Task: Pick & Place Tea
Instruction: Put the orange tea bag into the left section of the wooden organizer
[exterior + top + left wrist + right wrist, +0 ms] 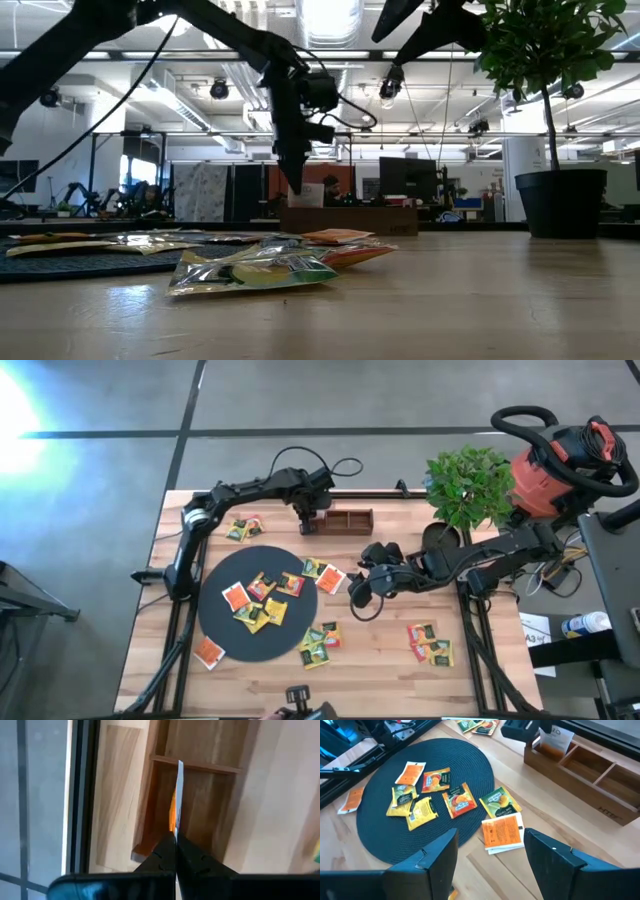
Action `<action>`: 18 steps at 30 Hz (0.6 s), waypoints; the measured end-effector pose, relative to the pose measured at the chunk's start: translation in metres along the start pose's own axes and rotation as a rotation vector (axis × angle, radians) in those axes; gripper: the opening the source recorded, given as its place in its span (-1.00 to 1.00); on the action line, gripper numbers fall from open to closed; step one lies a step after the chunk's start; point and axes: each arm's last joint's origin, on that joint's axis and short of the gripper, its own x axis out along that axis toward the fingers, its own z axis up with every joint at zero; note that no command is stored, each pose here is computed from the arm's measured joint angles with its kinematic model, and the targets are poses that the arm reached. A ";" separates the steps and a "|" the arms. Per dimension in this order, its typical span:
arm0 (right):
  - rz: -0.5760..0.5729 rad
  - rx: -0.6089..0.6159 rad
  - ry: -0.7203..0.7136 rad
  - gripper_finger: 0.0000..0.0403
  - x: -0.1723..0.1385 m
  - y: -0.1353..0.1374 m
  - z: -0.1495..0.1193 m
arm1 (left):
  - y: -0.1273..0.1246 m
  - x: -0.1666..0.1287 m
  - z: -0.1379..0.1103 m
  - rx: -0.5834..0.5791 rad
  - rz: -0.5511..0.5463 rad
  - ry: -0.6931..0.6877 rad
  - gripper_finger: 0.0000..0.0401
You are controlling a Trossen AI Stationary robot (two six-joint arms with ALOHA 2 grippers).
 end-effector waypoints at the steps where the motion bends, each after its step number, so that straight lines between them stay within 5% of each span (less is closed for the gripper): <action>1: -0.004 -0.003 0.005 0.11 0.000 0.000 0.000 | 0.001 0.002 0.000 -0.005 0.000 0.003 -1.00; 18: -0.008 -0.010 0.018 0.11 0.001 -0.002 -0.002 | 0.008 0.007 0.003 0.004 0.066 -0.022 -1.00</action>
